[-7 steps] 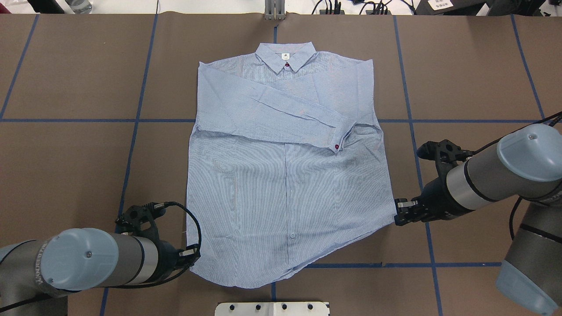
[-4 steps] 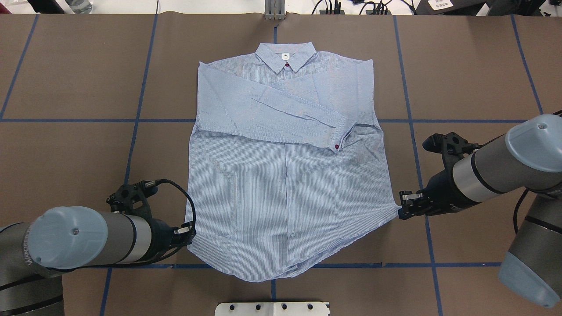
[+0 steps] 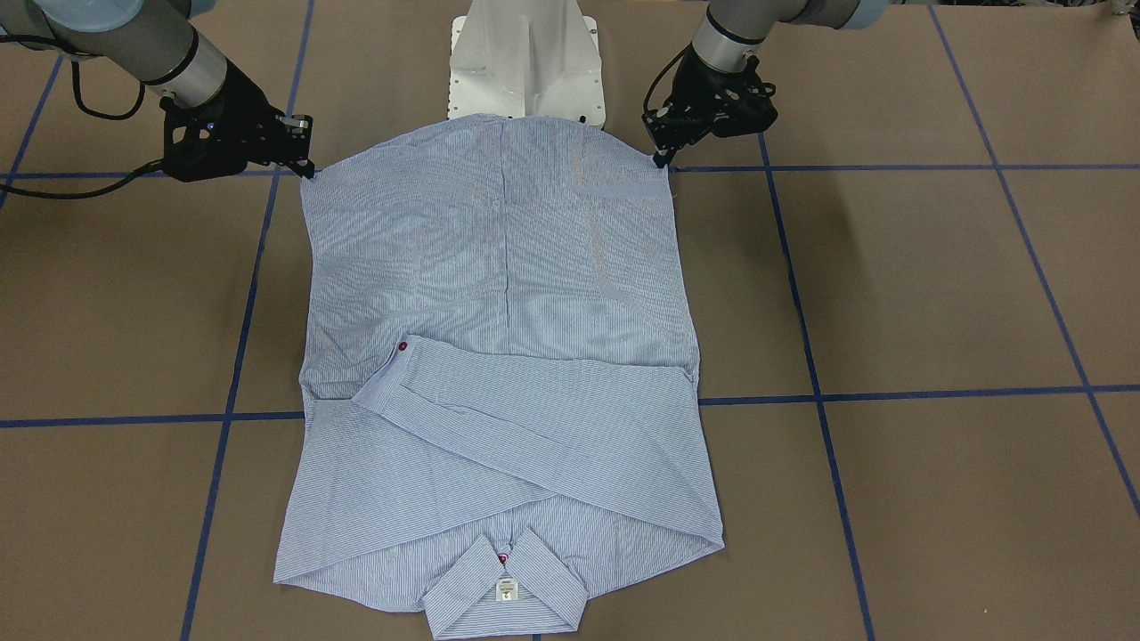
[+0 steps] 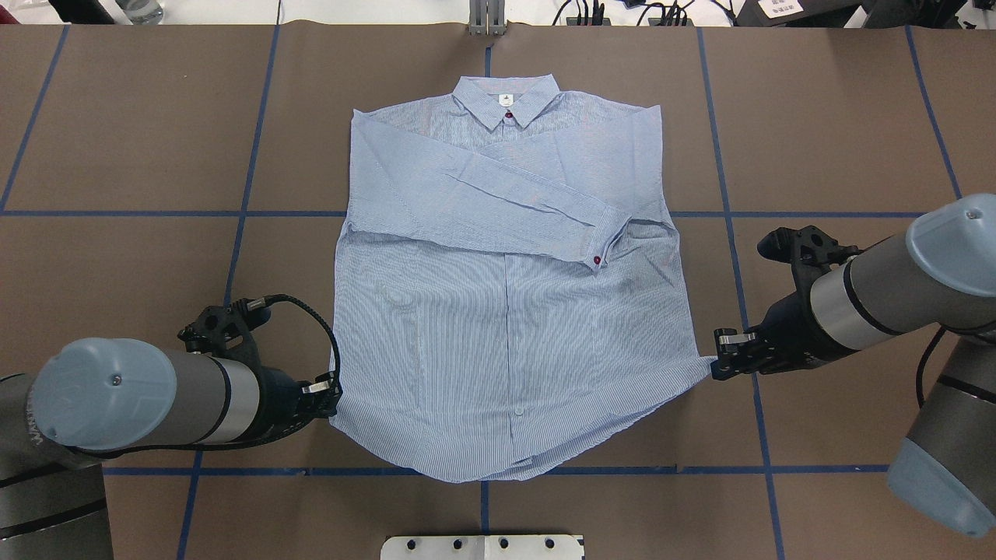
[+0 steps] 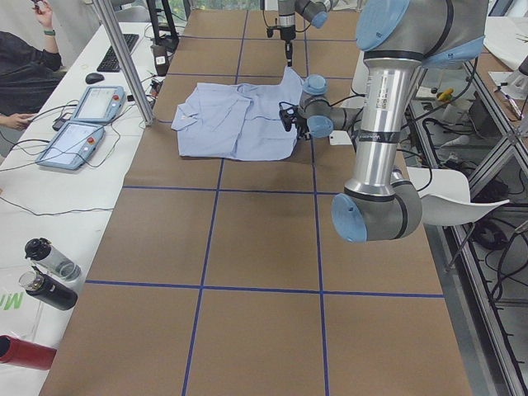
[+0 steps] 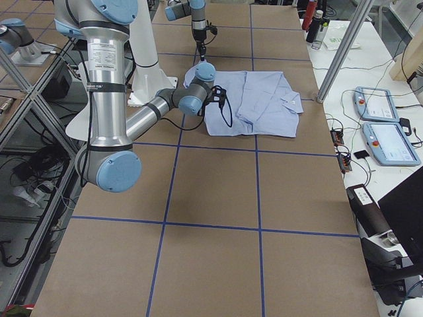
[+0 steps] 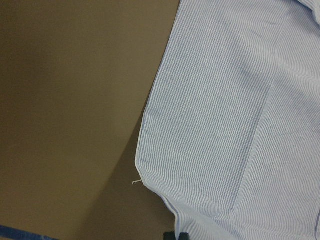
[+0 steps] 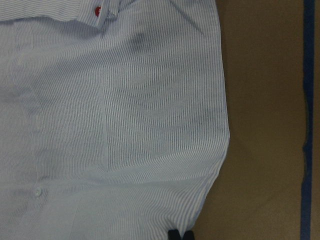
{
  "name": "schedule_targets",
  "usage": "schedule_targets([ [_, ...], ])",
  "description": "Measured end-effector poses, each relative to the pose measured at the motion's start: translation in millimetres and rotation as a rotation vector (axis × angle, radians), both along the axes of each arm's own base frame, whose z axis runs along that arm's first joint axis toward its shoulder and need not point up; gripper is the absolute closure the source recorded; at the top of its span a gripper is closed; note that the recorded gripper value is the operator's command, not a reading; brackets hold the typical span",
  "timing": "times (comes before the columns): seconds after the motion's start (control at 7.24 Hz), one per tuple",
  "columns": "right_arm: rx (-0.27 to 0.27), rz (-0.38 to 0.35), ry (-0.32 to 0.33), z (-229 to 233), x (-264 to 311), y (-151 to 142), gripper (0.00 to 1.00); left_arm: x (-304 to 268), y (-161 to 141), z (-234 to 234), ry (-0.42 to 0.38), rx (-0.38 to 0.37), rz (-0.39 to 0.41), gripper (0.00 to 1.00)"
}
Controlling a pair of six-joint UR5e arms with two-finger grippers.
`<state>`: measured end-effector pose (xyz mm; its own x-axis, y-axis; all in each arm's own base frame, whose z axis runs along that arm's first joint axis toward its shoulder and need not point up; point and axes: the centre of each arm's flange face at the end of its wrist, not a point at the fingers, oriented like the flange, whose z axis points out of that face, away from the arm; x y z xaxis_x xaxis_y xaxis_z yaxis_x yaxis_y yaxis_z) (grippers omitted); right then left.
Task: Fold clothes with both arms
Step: 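Lift the hem corners with both grippers and pull them slightly outward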
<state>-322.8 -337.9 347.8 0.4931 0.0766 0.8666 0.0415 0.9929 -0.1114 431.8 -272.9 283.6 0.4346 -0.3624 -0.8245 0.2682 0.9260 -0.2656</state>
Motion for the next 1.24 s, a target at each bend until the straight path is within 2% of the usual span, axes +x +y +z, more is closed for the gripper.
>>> schedule_targets([
  [1.24,-0.03,0.041,-0.006,4.1,25.4,-17.8,1.0,-15.7,-14.3,4.8,0.0,-0.034,-0.036,1.0],
])
